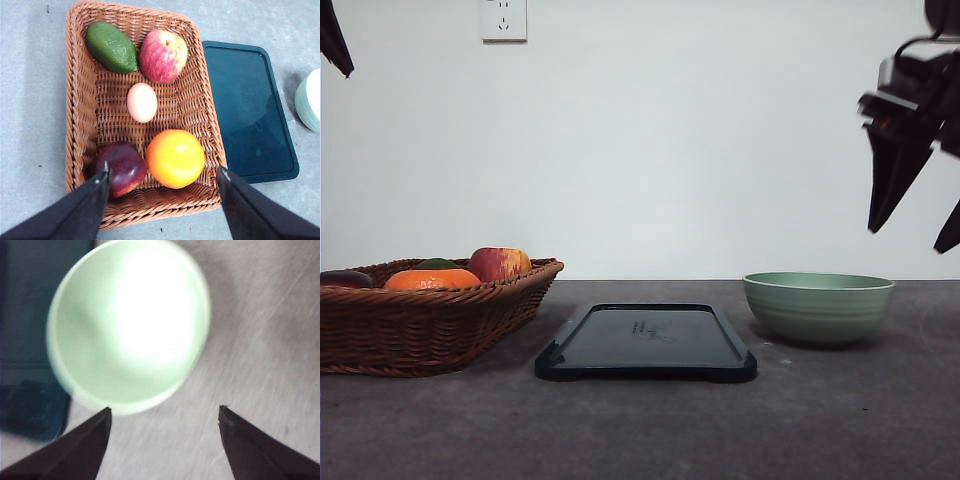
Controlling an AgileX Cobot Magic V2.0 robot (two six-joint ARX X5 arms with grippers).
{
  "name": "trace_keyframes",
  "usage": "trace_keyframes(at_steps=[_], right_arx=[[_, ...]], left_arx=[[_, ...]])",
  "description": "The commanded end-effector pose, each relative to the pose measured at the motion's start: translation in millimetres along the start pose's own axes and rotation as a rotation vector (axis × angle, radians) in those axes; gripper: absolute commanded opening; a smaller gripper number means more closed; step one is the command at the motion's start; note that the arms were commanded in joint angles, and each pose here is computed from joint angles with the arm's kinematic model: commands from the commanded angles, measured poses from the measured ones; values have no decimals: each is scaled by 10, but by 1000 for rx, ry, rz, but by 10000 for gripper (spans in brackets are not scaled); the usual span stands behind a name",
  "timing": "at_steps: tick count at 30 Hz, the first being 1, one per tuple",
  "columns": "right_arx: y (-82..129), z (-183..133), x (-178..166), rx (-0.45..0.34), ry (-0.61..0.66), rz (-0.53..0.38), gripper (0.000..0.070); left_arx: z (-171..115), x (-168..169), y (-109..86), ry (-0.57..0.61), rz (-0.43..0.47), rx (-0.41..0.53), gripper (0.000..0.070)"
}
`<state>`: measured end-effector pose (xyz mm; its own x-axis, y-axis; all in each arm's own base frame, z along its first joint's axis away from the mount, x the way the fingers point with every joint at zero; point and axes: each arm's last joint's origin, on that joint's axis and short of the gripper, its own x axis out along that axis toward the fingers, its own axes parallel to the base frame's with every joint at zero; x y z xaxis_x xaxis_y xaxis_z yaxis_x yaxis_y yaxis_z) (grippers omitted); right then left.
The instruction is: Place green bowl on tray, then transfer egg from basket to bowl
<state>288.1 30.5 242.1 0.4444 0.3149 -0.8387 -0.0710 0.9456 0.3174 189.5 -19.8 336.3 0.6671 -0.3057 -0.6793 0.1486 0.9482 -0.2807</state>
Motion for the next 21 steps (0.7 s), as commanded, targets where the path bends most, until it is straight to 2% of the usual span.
trace_keyframes(at_steps=[1,5,9,18,20,21], right_arx=[[-29,121,102,-8,9,-8,418],[-88,287,280,4,34,-14,407],[-111,392,403,-5,43,-16,345],[-163,461,609,4,73,-20,305],[-170,455,629,6,80,-22,249],[-170,456,629,6,80,-21,189]], left_arx=[[58,-34,-26,-22,-11,24,431],[58,-34,-26,-22,-11,24,431],[58,-34,-26,-22,-11,25,431],[58,-34,-26,-22,-11,27,431],[58,-34,-26,-22,-11,27,431],[58,-34,-26,-22,-11,27,431]])
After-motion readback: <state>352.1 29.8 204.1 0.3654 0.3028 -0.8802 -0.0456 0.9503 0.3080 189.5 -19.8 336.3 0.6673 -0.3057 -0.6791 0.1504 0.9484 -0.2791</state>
